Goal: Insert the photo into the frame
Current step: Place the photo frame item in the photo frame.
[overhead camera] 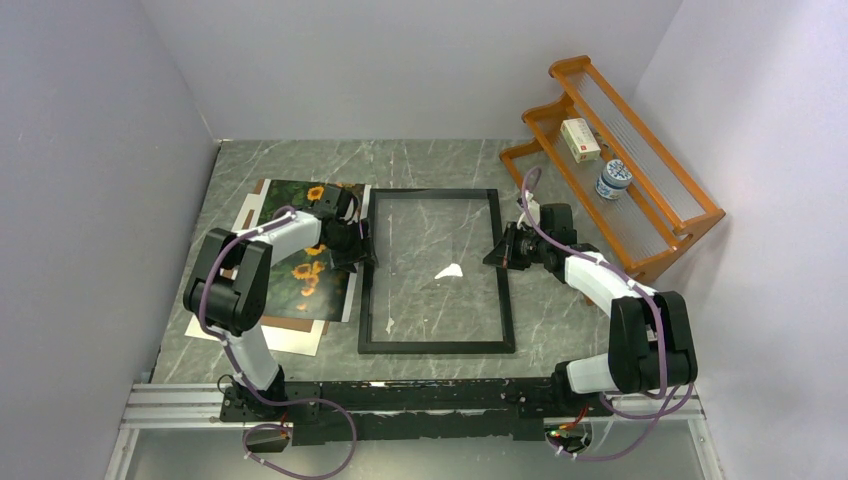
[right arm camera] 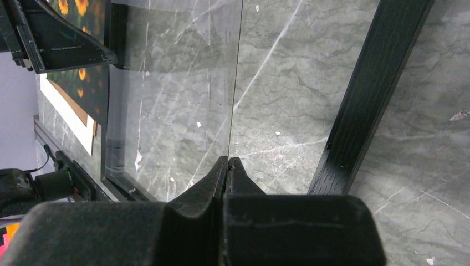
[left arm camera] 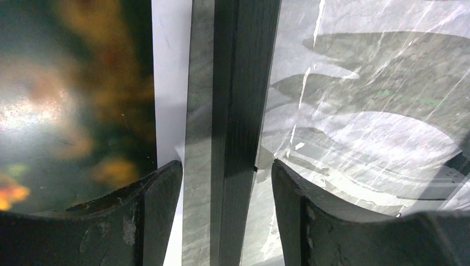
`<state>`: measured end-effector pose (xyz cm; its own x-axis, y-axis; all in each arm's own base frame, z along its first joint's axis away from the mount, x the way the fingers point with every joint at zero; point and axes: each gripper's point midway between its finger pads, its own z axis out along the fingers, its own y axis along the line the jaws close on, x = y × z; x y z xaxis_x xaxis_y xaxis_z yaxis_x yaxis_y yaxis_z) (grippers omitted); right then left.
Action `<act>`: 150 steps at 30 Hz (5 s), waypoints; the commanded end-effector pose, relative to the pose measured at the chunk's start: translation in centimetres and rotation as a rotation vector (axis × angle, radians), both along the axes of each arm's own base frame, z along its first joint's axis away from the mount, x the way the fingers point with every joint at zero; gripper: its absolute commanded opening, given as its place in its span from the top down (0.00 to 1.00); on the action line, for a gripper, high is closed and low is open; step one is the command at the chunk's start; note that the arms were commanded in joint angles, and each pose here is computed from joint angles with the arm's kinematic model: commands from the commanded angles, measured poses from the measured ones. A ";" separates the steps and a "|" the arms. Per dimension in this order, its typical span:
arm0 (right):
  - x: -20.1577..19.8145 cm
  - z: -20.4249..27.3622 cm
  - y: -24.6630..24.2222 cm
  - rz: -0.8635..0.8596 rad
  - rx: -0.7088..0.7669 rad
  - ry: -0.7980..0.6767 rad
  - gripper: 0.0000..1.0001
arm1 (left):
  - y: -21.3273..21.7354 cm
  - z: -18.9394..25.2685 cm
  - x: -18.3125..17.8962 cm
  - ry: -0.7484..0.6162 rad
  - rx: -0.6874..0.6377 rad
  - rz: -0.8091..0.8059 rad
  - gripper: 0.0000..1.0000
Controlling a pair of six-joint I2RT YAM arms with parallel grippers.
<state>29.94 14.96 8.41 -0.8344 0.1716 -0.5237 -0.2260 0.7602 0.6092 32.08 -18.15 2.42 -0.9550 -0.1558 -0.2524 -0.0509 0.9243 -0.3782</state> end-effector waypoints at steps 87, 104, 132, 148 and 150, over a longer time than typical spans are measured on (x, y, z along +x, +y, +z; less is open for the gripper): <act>0.2 18.2 10.0 0.149 0.501 -0.080 1.00 | 8.3 5.4 0.9 -0.324 -0.055 0.526 0.36; 1.0 10.1 9.0 0.146 0.334 -0.047 1.00 | 8.6 4.6 0.4 -0.292 -0.048 0.531 0.31; -0.1 2.4 3.3 0.061 0.151 0.038 1.00 | 2.5 2.1 0.5 -0.204 -0.257 0.185 0.28; -1.3 3.7 4.4 0.171 0.224 -0.073 1.00 | 2.9 2.1 0.7 -0.201 -0.240 0.214 0.29; -1.5 3.8 4.6 0.189 0.228 -0.081 1.00 | 2.9 2.0 0.7 -0.200 -0.241 0.216 0.29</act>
<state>29.21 18.70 10.69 -0.8475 0.1868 -0.4969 -0.2989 0.6057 0.7374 31.75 -15.47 3.78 -0.8447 -0.4201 -0.3317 -0.1442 0.7754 -0.6147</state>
